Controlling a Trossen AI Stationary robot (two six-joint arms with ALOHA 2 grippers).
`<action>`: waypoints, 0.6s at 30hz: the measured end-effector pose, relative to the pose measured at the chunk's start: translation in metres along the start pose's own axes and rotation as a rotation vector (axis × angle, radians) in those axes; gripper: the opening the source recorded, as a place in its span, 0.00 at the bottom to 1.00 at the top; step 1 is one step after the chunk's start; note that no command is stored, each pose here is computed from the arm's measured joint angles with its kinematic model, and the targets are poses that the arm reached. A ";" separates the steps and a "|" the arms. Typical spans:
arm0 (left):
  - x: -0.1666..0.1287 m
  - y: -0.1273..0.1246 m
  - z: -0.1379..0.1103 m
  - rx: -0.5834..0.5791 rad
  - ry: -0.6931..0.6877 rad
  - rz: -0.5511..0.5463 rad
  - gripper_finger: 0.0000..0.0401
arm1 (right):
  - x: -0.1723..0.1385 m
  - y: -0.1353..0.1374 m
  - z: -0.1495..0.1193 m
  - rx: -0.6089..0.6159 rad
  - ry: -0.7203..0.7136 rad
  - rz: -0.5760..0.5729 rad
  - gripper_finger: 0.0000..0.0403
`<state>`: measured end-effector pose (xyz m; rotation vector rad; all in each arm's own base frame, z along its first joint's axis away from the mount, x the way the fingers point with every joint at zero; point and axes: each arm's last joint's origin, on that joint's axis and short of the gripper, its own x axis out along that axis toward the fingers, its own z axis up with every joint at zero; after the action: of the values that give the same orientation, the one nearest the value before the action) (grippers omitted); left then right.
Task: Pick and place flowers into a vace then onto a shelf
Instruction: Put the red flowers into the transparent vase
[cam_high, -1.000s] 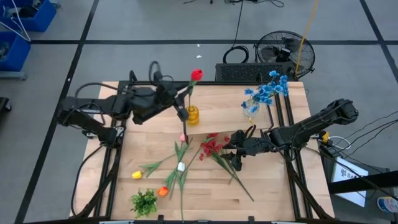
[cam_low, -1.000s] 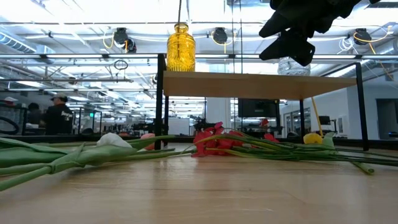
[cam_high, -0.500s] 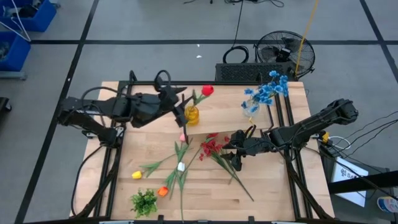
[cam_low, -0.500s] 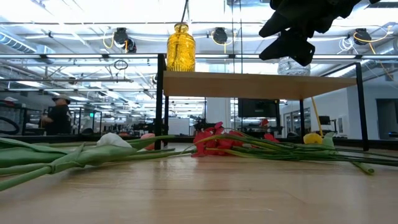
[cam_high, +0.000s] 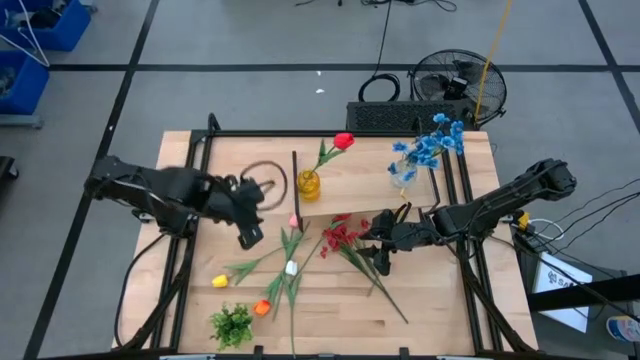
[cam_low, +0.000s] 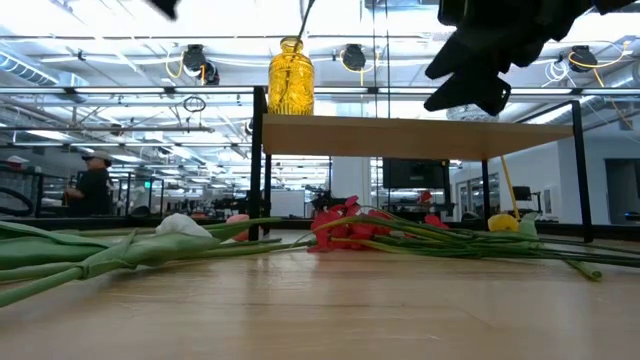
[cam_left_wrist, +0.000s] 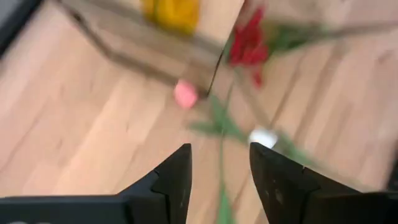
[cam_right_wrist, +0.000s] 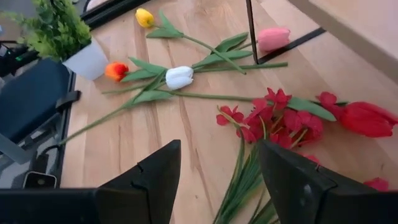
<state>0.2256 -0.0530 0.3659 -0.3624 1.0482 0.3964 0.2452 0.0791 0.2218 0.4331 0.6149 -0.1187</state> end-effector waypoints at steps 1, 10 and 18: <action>0.008 -0.002 -0.005 -0.015 0.028 0.002 0.40 | 0.000 -0.001 -0.001 0.018 0.004 -0.003 0.52; 0.055 -0.001 -0.027 -0.250 0.112 0.044 0.39 | 0.032 -0.005 -0.040 0.003 0.191 -0.052 0.52; 0.058 0.003 -0.026 -0.254 0.129 0.038 0.39 | 0.066 -0.012 -0.077 0.027 0.339 -0.167 0.52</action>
<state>0.2306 -0.0544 0.3025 -0.6017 1.1340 0.5485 0.2554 0.1022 0.1226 0.4309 0.9840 -0.2155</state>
